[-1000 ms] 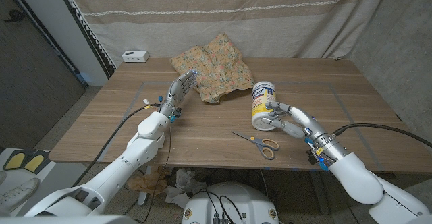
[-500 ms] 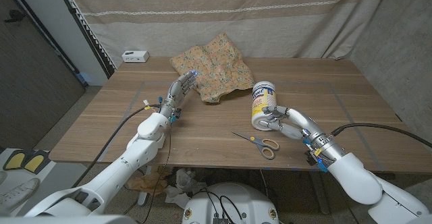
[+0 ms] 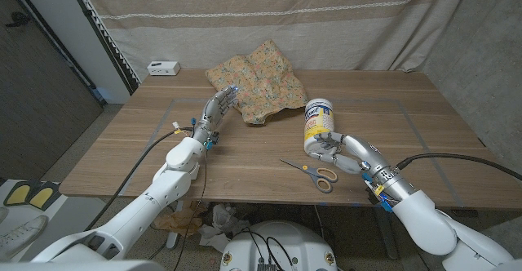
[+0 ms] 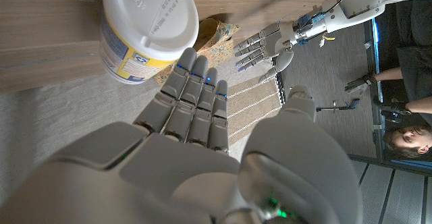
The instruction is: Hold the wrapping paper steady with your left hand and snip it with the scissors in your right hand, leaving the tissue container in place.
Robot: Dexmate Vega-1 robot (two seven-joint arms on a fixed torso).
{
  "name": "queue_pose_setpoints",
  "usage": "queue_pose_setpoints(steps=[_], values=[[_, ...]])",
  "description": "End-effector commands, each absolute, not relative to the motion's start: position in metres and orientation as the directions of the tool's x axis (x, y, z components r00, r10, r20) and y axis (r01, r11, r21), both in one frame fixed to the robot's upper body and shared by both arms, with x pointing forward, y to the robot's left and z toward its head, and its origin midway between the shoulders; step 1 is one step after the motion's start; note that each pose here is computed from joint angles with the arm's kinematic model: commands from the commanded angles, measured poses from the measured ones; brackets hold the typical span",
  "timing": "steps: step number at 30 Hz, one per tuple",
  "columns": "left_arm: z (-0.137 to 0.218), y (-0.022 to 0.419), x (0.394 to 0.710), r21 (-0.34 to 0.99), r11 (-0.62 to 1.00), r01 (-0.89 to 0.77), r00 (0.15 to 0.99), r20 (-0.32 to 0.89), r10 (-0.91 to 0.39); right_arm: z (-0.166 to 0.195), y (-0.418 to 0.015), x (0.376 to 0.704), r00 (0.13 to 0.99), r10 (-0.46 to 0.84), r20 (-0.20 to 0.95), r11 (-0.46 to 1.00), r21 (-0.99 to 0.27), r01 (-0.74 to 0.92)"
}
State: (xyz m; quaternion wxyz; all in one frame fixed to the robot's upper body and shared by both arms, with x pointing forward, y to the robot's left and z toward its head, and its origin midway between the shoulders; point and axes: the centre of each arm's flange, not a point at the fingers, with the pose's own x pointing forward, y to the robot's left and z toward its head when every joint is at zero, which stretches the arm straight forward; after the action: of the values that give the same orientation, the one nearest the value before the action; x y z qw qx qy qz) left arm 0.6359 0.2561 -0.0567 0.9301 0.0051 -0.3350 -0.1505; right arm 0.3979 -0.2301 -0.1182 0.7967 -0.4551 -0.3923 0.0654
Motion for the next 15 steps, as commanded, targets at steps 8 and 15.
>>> queue_pose_setpoints(steps=[8,15], values=[[-0.0513,0.2586,0.6207,0.124,0.959,0.254,0.739,0.615,-0.275,-0.1210,-0.2179,0.3887,0.669,0.471,0.575,0.510,-0.797,0.325],[-0.0541,0.2598,0.6181,0.120,0.959,0.255,0.745,0.608,-0.274,-0.1283,-0.2151,0.3903,0.695,0.460,0.553,0.474,-0.815,0.335]])
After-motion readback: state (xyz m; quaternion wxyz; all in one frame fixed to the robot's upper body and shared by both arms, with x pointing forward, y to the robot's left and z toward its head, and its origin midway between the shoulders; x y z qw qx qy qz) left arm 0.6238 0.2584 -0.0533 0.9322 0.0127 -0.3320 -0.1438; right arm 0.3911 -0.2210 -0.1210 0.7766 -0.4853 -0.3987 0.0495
